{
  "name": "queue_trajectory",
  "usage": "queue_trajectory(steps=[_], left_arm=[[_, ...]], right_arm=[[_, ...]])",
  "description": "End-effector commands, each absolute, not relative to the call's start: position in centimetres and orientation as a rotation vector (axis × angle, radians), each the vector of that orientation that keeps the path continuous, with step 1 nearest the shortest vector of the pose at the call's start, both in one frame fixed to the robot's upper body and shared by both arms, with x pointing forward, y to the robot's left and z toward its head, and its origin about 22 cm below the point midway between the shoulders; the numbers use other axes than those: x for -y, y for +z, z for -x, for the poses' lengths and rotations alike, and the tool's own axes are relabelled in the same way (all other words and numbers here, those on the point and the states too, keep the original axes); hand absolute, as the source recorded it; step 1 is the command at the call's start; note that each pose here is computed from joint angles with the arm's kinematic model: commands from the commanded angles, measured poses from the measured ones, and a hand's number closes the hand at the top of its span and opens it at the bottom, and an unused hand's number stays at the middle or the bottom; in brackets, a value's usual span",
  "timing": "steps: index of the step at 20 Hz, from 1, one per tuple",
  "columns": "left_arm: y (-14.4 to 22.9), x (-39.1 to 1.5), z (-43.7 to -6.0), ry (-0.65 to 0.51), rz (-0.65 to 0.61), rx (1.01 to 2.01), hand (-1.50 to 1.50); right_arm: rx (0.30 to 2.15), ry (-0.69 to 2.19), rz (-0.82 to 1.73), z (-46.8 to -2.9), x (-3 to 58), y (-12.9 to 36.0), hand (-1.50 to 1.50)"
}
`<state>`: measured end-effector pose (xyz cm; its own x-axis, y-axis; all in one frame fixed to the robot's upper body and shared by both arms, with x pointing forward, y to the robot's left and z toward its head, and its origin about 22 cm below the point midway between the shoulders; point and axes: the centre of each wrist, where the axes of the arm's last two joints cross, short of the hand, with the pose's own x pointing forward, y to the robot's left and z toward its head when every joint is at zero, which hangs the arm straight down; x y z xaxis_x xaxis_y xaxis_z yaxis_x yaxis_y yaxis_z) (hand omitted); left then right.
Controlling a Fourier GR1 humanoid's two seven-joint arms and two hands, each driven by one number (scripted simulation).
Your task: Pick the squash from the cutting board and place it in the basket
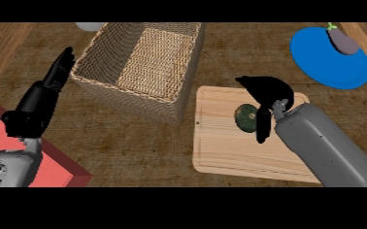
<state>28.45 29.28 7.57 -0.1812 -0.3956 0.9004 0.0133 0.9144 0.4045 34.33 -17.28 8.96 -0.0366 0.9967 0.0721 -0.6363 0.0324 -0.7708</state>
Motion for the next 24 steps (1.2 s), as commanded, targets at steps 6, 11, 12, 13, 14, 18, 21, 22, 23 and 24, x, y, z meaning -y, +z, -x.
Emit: queue_trajectory(steps=[6,11,12,13,14,18,21,22,23,24], left_arm=[[7.5,-30.3,-28.3,-0.382,-0.305,1.728,0.0],[7.0,-29.9,-29.5,-0.373,-0.276,1.728,0.0],[8.2,-30.4,-29.1,-0.376,-0.293,1.722,0.0],[7.0,-29.4,-30.0,-0.368,-0.285,1.725,0.0],[6.6,-28.5,-29.6,-0.381,-0.298,1.737,0.0],[8.5,-30.0,-27.4,-0.377,-0.3,1.725,0.0],[7.7,-27.6,-29.9,-0.385,-0.281,1.719,0.0],[7.2,-29.5,-28.9,-0.368,-0.274,1.711,0.0],[6.9,-28.7,-28.6,-0.361,-0.272,1.721,0.0],[4.8,-27.8,-28.0,-0.385,-0.289,1.729,0.0]], right_arm=[[0.769,1.438,0.605,-33.0,17.8,5.2,-1.5],[0.724,1.432,0.61,-34.4,17.4,7.2,-1.5],[0.722,1.445,0.602,-32.9,18.1,5.5,-1.5],[0.711,1.427,0.608,-33.0,18.1,5.5,-1.5],[0.701,1.445,0.614,-34.1,18.4,5.9,-1.5],[0.718,1.421,0.611,-34.4,20.3,5.4,-1.5],[0.696,1.454,0.599,-34.1,18.4,3.7,-1.5],[0.699,1.426,0.615,-35.6,19.7,5.2,-1.5],[0.688,1.439,0.605,-32.9,17.7,2.0,-1.5],[0.707,1.394,0.586,-34.3,19.0,3.3,1.5]])
